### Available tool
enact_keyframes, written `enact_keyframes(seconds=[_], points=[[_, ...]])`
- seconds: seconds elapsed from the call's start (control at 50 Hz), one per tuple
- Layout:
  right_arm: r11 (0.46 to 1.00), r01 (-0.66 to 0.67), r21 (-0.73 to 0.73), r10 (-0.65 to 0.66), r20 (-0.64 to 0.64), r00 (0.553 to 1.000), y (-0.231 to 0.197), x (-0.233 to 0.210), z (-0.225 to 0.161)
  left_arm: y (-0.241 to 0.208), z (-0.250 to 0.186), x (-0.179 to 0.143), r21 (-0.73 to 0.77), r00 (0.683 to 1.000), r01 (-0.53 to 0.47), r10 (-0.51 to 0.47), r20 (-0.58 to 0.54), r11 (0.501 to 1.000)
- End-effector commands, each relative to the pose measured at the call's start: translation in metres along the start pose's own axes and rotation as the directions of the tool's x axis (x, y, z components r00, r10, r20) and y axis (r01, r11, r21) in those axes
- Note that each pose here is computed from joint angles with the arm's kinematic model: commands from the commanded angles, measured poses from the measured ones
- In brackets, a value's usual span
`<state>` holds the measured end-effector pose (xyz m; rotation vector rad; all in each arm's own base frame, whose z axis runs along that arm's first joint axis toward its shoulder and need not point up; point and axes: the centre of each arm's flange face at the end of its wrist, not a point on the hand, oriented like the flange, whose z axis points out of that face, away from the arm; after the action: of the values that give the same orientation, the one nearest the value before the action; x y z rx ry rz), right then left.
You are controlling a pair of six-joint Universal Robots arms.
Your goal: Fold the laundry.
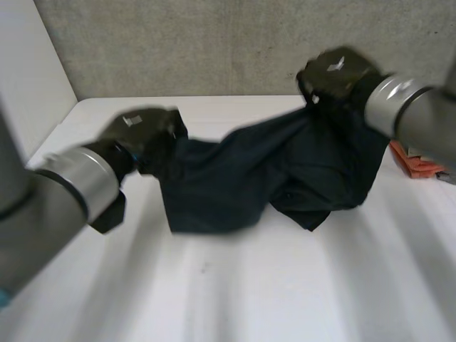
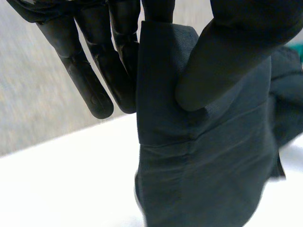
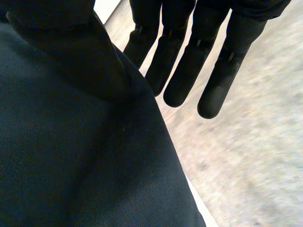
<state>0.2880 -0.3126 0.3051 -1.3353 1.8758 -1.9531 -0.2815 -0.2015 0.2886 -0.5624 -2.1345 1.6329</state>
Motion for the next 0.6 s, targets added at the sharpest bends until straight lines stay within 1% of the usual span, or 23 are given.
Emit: enact_keyframes(seconds=[0.02,0.06,0.1,0.12,0.16,0.18,0.2,0.26,0.28,0.32,0.34,0.36,0.4,0.42,0.46,0.48,0.54,0.56,0.6], points=[[0.983,0.15,-0.109,-0.139,0.105,0.985,0.07,-0.052,0.041,0.064,0.041,-0.01,-0.195,0.997,-0.037,0.051,0.066,0.98],[0.976,0.181,-0.12,-0.166,0.122,0.979,0.086,-0.063,0.047,0.076,0.049,-0.013,-0.23,0.995,-0.043,0.063,0.081,0.972],[0.975,0.186,-0.117,-0.174,0.109,0.979,0.091,-0.065,0.049,0.081,0.052,-0.015,-0.247,0.994,-0.043,0.066,0.088,0.968],[0.977,0.183,-0.113,-0.173,0.093,0.981,0.091,-0.064,0.05,0.083,0.054,-0.016,-0.251,0.994,-0.043,0.068,0.089,0.967],[0.987,0.135,-0.088,-0.135,0.006,0.991,0.084,-0.053,0.051,0.084,0.054,-0.017,-0.251,0.993,-0.042,0.067,0.094,0.967],[0.992,0.103,-0.078,-0.105,-0.025,0.994,0.081,-0.049,0.05,0.083,0.054,-0.017,-0.25,0.993,-0.041,0.066,0.094,0.967],[0.998,0.024,-0.049,-0.028,-0.081,0.996,0.072,-0.041,0.046,0.081,0.053,-0.018,-0.244,0.993,-0.038,0.063,0.095,0.969],[0.994,-0.105,0.012,0.105,-0.156,0.982,0.052,-0.027,0.033,0.076,0.05,-0.019,-0.229,0.994,-0.035,0.058,0.095,0.973],[0.982,-0.183,0.054,0.19,-0.197,0.962,0.039,-0.016,0.02,0.073,0.048,-0.018,-0.217,0.994,-0.037,0.058,0.09,0.976],[0.964,-0.253,0.087,0.266,-0.243,0.933,0.029,-0.001,0.003,0.069,0.046,-0.018,-0.205,0.995,-0.035,0.055,0.089,0.978],[0.944,-0.312,0.108,0.33,-0.284,0.9,0.024,0.013,-0.014,0.068,0.044,-0.018,-0.197,0.995,-0.035,0.053,0.089,0.98],[0.934,-0.338,0.115,0.357,-0.3,0.885,0.022,0.019,-0.022,0.067,0.043,-0.018,-0.191,0.995,-0.036,0.054,0.088,0.981],[0.914,-0.396,0.091,0.403,-0.317,0.859,0.028,0.023,-0.035,0.065,0.041,-0.017,-0.179,0.995,-0.039,0.055,0.082,0.983],[0.891,-0.453,0.042,0.441,-0.321,0.838,0.038,0.019,-0.047,0.064,0.041,-0.017,-0.167,0.995,-0.04,0.054,0.081,0.985],[0.865,-0.501,-0.011,0.472,-0.319,0.822,0.047,0.013,-0.06,0.064,0.04,-0.017,-0.157,0.995,-0.04,0.053,0.079,0.987],[0.835,-0.546,-0.07,0.503,-0.307,0.808,0.057,0.001,-0.072,0.064,0.041,-0.016,-0.149,0.996,-0.042,0.054,0.076,0.988],[0.792,-0.589,-0.162,0.533,-0.288,0.795,0.075,-0.019,-0.088,0.064,0.042,-0.017,-0.143,0.996,-0.046,0.057,0.075,0.989],[0.772,-0.601,-0.206,0.545,-0.272,0.793,0.087,-0.032,-0.096,0.064,0.043,-0.017,-0.142,0.996,-0.045,0.056,0.075,0.989],[0.755,-0.609,-0.244,0.554,-0.26,0.791,0.099,-0.044,-0.103,0.064,0.043,-0.017,-0.142,0.995,-0.045,0.057,0.077,0.989]])
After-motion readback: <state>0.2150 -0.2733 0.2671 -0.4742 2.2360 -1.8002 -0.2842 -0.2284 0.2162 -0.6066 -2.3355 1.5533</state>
